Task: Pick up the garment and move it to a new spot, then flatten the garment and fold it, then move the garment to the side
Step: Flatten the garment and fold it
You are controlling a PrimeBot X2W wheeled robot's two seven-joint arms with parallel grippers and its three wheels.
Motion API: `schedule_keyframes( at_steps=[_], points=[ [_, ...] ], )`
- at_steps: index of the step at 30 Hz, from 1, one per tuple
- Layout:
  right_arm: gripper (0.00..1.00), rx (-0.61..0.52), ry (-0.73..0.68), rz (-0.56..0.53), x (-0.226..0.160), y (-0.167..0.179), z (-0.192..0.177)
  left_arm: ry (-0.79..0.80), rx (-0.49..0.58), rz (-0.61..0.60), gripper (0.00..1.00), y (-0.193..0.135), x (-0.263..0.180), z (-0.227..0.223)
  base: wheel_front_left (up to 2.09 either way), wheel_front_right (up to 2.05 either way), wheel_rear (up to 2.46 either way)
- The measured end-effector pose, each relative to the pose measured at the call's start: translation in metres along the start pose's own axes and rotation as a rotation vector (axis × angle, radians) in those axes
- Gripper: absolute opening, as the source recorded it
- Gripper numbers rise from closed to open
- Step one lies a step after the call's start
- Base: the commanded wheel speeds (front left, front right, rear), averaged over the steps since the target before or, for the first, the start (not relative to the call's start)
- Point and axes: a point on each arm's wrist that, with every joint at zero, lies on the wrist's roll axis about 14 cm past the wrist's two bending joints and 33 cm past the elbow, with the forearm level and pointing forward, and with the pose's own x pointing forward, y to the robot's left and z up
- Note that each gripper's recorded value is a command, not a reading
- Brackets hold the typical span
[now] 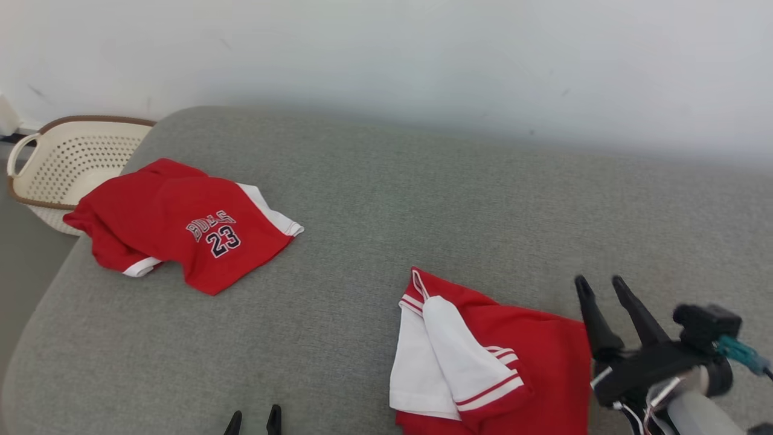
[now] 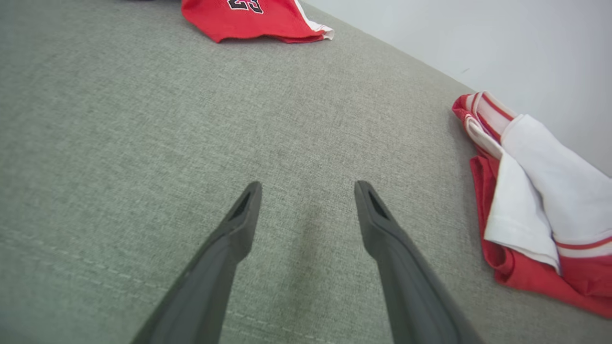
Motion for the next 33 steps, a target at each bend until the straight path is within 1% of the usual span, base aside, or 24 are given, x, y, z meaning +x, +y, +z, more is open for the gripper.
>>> schedule_keyframes(
  at_steps=[3, 6, 9, 16, 20, 24, 28, 31, 33],
  points=[
    [1.0, -0.005, 0.02, -0.059, -0.017, -0.017, -0.01, 0.006, 0.001, -0.016, 1.0, -0.006, 0.003, -0.002, 0.0, 0.0, 0.0],
    [1.0, 0.018, 0.06, -0.082, -0.032, -0.018, -0.029, 0.012, 0.001, -0.026, 1.0, -0.009, 0.006, -0.004, 0.0, 0.0, 0.0],
    [1.0, 0.046, 0.091, -0.035, -0.037, 0.002, -0.043, 0.016, 0.001, -0.029, 1.0, -0.01, 0.006, -0.005, 0.0, 0.0, 0.0],
    [1.0, 0.099, 0.133, 0.084, -0.045, 0.045, -0.058, 0.017, 0.001, -0.023, 1.0, -0.007, 0.005, -0.005, 0.0, 0.0, 0.0],
    [1.0, 0.066, 0.177, 0.1, -0.054, 0.047, -0.069, 0.018, -0.001, -0.02, 1.0, -0.007, 0.004, -0.006, 0.0, 0.0, 0.0],
    [1.0, 0.012, 0.176, 0.085, -0.053, 0.039, -0.069, 0.017, -0.004, -0.019, 1.0, -0.006, 0.003, -0.005, 0.0, 0.0, 0.0],
    [1.0, -0.036, 0.181, 0.091, -0.05, 0.039, -0.071, 0.016, -0.005, -0.016, 1.0, -0.005, 0.002, -0.005, 0.0, 0.0, 0.0],
    [1.0, -0.065, 0.198, 0.099, -0.051, 0.04, -0.077, 0.018, -0.006, -0.01, 1.0, -0.003, 0.002, -0.006, 0.0, 0.0, 0.0],
    [1.0, -0.065, 0.197, 0.095, -0.049, 0.04, -0.078, 0.02, -0.006, -0.009, 1.0, -0.003, 0.001, -0.006, 0.0, 0.0, 0.0]
  ],
)
